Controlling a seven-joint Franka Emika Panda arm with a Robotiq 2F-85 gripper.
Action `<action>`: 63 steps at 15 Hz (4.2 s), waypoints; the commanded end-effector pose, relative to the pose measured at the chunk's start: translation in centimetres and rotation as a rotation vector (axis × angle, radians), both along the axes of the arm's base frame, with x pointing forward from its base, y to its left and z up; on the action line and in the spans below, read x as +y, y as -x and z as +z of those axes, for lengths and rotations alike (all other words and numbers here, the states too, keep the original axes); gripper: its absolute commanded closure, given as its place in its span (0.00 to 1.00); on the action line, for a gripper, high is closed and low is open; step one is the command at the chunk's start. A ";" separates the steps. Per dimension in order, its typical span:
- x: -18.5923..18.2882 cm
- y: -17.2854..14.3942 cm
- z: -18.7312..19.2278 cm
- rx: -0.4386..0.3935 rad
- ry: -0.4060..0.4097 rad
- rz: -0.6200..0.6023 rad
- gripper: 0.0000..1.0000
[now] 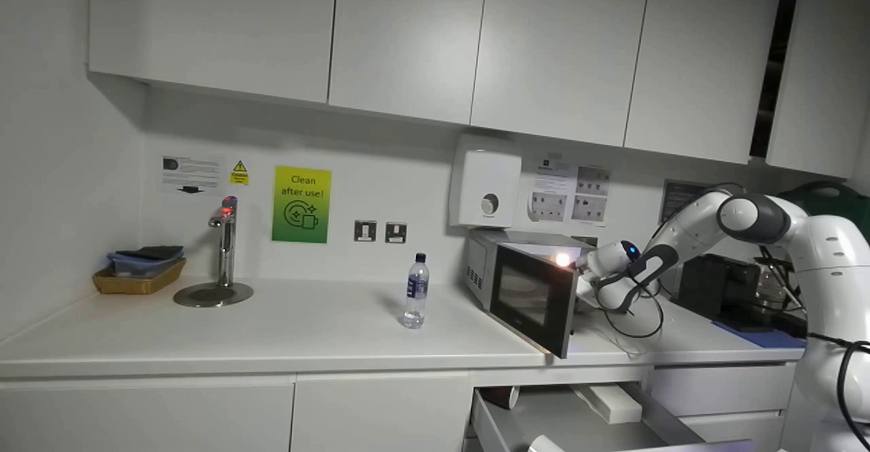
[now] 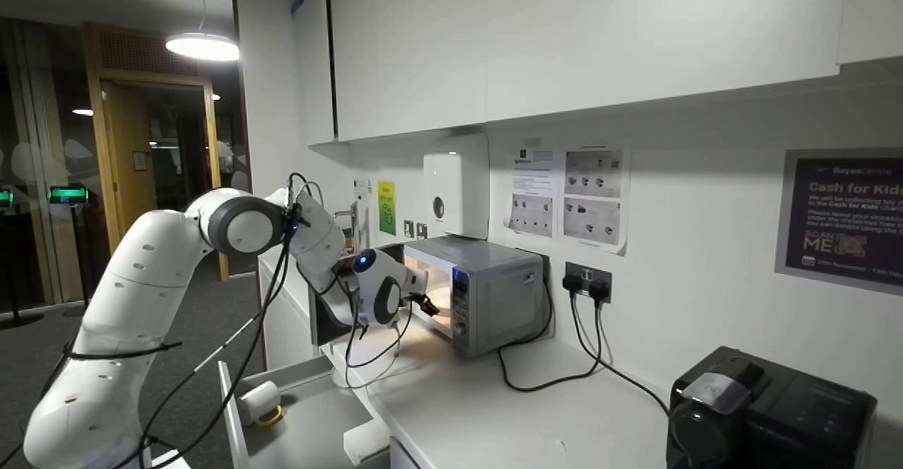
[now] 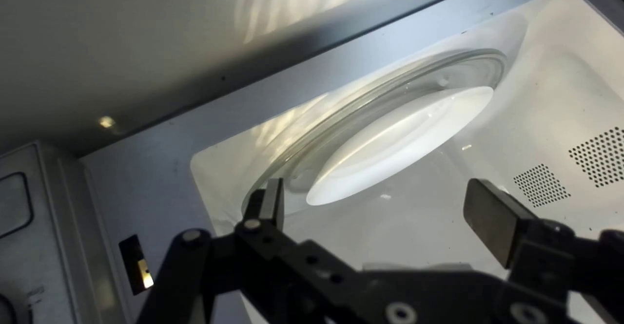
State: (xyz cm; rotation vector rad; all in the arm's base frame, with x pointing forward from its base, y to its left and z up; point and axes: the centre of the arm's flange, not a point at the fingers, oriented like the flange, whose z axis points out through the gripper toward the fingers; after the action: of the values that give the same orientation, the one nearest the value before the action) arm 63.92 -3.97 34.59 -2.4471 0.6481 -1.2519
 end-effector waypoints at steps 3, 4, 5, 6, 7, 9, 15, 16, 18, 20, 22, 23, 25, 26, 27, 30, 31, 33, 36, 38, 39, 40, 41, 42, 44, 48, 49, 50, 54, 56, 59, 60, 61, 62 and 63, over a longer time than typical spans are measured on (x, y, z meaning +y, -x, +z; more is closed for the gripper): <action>1.0 -1.6 -0.8 -0.040 -0.013 -0.047 0.00; 1.1 -1.8 -1.0 -0.042 -0.023 -0.058 0.00; 1.3 -2.1 -1.0 -0.043 -0.030 -0.064 0.00; 1.5 -2.3 -1.0 -0.047 -0.043 -0.071 0.00; 1.6 -2.6 -0.9 -0.051 -0.053 -0.076 0.00; 2.1 -3.1 -0.8 -0.060 -0.078 -0.088 0.00; 2.7 -3.7 -0.7 -0.068 -0.155 -0.146 0.00; 2.7 -3.8 -0.6 -0.061 -0.170 -0.160 0.00; 2.6 -3.8 -0.7 -0.045 -0.214 -0.206 0.00; 2.7 -3.7 -1.1 -0.027 -0.256 -0.245 0.00; 2.9 -3.6 -1.5 -0.014 -0.278 -0.261 0.00; 3.1 -3.7 -1.5 -0.013 -0.285 -0.263 0.00; 3.3 -3.8 -1.5 -0.012 -0.298 -0.267 0.00; 3.3 -3.9 -1.5 -0.010 -0.305 -0.272 0.00; 3.3 -3.9 -1.5 -0.009 -0.314 -0.277 0.00; 3.3 -4.0 -1.5 -0.006 -0.344 -0.298 0.00; 3.3 -4.1 -1.5 -0.006 -0.352 -0.303 0.00; 3.3 -4.2 -1.6 -0.004 -0.366 -0.311 0.00; 3.3 -4.4 -1.6 -0.003 -0.378 -0.318 0.00; 3.4 -4.6 -1.6 -0.004 -0.385 -0.321 0.00; 3.4 -4.7 -1.7 -0.005 -0.389 -0.322 0.00; 3.5 -4.7 -1.7 -0.005 -0.391 -0.322 0.00; 3.6 -4.8 -1.7 -0.005 -0.394 -0.323 0.00; 3.6 -4.8 -1.7 -0.005 -0.396 -0.322 0.00; 3.8 -5.0 -1.7 -0.006 -0.400 -0.321 0.00; 4.0 -5.5 -1.5 -0.014 -0.405 -0.317 0.02; 4.0 -5.6 -1.4 -0.017 -0.405 -0.316 0.03; 3.9 -5.8 -1.4 -0.020 -0.406 -0.317 0.04; 3.7 -6.2 -1.3 -0.026 -0.408 -0.320 0.03; 3.7 -6.3 -1.5 -0.024 -0.411 -0.322 0.02; 3.5 -6.6 -1.7 -0.024 -0.412 -0.325 0.01; 3.5 -6.6 -1.8 -0.023 -0.412 -0.325 0.00; 3.5 -6.6 -1.8 -0.024 -0.411 -0.325 0.01; 3.5 -6.6 -1.7 -0.023 -0.412 -0.326 0.01; 3.5 -6.6 -1.7 -0.023 -0.412 -0.326 0.00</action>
State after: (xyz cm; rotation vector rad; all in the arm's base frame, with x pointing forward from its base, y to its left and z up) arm 69.33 -0.34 32.75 -2.0645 1.1766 -1.1224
